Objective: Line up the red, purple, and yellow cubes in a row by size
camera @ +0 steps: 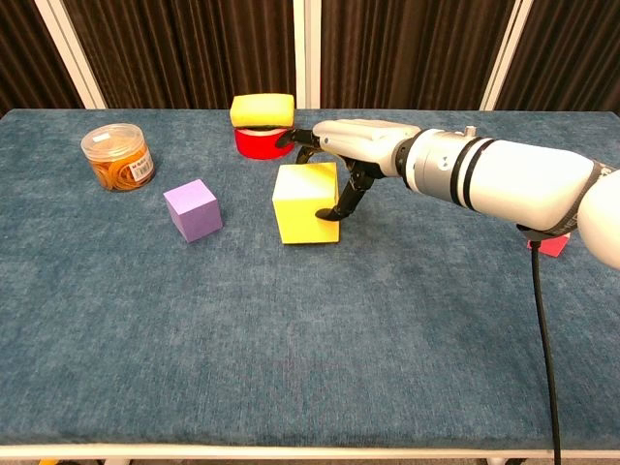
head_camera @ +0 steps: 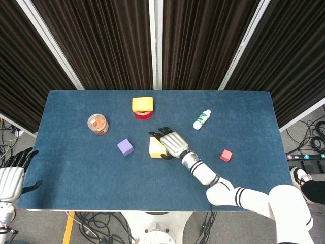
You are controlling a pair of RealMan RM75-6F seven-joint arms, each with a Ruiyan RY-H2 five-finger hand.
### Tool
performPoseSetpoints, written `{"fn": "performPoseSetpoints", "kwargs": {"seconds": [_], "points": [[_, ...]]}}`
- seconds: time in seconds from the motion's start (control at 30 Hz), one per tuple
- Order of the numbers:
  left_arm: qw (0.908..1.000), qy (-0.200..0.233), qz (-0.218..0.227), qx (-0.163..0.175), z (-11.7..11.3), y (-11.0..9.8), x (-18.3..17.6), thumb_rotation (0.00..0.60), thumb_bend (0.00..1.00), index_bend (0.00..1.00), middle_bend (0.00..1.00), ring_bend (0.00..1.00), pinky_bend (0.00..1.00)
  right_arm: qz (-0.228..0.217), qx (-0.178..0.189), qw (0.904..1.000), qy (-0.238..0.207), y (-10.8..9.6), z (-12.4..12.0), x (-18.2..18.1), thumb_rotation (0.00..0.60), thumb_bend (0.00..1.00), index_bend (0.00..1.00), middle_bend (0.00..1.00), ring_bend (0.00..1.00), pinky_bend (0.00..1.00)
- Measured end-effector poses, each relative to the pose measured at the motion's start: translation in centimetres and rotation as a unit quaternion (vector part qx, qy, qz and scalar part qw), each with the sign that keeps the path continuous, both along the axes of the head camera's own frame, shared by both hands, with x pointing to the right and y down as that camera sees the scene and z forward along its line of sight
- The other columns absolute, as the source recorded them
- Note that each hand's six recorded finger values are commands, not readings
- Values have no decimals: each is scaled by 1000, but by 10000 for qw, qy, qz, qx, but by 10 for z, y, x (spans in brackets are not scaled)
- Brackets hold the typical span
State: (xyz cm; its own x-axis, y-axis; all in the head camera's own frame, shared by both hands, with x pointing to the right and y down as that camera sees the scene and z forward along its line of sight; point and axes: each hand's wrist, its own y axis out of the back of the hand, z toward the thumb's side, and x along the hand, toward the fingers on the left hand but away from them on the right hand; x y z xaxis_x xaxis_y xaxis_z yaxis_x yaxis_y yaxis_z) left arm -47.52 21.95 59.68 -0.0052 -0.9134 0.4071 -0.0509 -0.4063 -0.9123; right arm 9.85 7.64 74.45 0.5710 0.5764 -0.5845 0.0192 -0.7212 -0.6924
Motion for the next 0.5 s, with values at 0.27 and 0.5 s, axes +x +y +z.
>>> {"fn": "performPoseSetpoints", "kwargs": {"seconds": [0.27, 0.5], "points": [[10000, -19, -46, 7, -1, 1, -2, 600, 39, 206, 220, 169, 213, -28, -2, 10000, 1, -9, 4, -8, 600, 327, 40, 210, 22, 46], [10000, -22, -26, -1, 0, 0, -1, 600, 39, 206, 220, 169, 213, -131, -12, 9998, 121, -9, 5, -2, 600, 294, 0, 136, 0, 13]]}}
